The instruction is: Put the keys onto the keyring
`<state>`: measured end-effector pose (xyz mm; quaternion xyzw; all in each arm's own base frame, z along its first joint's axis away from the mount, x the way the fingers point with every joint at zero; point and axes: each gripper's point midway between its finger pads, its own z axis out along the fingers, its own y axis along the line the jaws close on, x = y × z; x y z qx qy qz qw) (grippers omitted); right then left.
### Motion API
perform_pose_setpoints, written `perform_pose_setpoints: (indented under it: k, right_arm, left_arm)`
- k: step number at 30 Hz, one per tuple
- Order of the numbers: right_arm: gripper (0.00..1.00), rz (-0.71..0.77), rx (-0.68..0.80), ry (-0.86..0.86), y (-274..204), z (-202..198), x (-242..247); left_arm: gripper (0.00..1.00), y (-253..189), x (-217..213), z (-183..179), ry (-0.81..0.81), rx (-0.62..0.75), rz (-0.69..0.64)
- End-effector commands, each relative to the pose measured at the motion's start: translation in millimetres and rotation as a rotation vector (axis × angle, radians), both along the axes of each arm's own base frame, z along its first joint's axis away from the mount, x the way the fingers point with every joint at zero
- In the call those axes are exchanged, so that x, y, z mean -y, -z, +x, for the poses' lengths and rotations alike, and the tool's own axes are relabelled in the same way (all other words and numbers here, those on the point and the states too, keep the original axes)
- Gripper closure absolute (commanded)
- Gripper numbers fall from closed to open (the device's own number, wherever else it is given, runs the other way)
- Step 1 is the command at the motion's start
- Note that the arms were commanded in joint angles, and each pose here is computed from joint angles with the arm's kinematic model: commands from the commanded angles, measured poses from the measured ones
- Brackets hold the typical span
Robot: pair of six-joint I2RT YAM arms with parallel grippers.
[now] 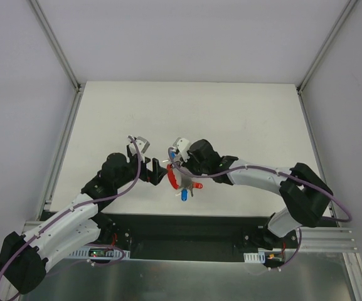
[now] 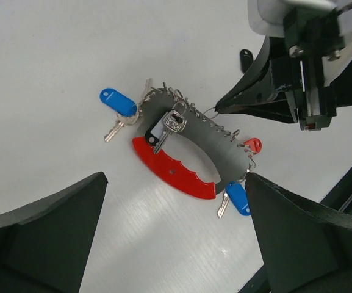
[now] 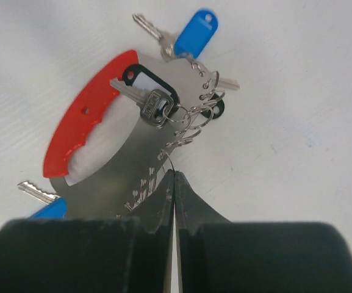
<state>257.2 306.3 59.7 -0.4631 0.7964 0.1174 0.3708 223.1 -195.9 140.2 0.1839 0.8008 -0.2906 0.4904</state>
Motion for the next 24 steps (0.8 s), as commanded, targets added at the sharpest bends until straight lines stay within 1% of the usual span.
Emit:
perform_pose_setpoints:
  k: [1, 4, 5, 7, 8, 10, 11, 13, 14, 16, 17, 19, 20, 22, 23, 24]
  right_arm:
    - [0.99, 0.151, 0.152, -0.069, -76.9, 5.6, -12.4]
    - [0.99, 0.162, 0.202, -0.106, -102.3, 3.8, -10.0]
    - [0.99, 0.185, 0.24, -0.116, -122.2, 3.9, -10.0]
    - [0.99, 0.18, 0.277, -0.137, -137.1, 3.2, -6.7]
    - [0.99, 0.192, 0.28, -0.168, -147.7, -3.5, -4.9]
    - [0.99, 0.189, 0.314, -0.197, -165.9, -7.0, -1.2]
    - [0.99, 0.19, 0.325, -0.202, -172.5, -8.2, 1.5]
    - [0.99, 0.191, 0.358, -0.225, -193.0, -13.4, 7.5]
    - [0.99, 0.188, 0.371, -0.228, -198.8, -14.1, 10.0]
    - [0.99, 0.174, 0.38, -0.219, -206.9, -14.0, 16.8]
    - [0.99, 0.161, 0.37, -0.204, -205.8, -11.4, 21.2]
    - [0.99, 0.121, 0.303, -0.168, -184.5, -10.4, 29.1]
    - [0.97, 0.118, 0.263, -0.082, -175.9, -2.6, 39.2]
    - [0.94, 0.1, 0.167, -0.01, -150.2, -0.4, 48.0]
    - [0.88, 0.111, 0.102, 0.061, -136.0, 1.1, 55.4]
    - [0.81, 0.105, 0.068, 0.082, -125.6, 0.9, 58.3]
  left_arm:
    - [0.04, -38.3, 14.8, 3.9, 0.1, 0.173, -0.067]
    - [0.04, -56.7, 18.7, 2.0, 0.146, 0.251, -0.073]
    - [0.04, -65.1, 19.5, 3.3, 0.158, 0.286, -0.065]
    - [0.04, -76.8, 23.9, 2.1, 0.196, 0.323, -0.062]
    - [0.04, -89.2, 25.9, 2.5, 0.219, 0.362, -0.051]
    - [0.08, -98.0, 35.0, -2.4, 0.304, 0.401, -0.038]
    - [0.08, -111.9, 37.9, -1.5, 0.326, 0.439, -0.033]
    - [0.08, -119.2, 48.4, -6.8, 0.411, 0.452, -0.037]
    - [0.08, -133.2, 52.2, -6.5, 0.442, 0.49, -0.035]
    - [0.08, -130.4, 57.9, -1.8, 0.469, 0.47, -0.011]
    - [0.08, -137.9, 58.3, 2.5, 0.464, 0.486, 0.003]
    - [0.09, -133.5, 56.7, 7.3, 0.44, 0.457, 0.015]
    - [0.08, -128.7, 53.3, 10.0, 0.412, 0.447, 0.023]
    - [0.07, -125.0, 45.6, 11.6, 0.356, 0.437, 0.022]
    - [0.07, -111.3, 37.7, 16.6, 0.3, 0.415, 0.045]
    - [0.06, -111.7, 31.9, 15.2, 0.272, 0.426, 0.043]
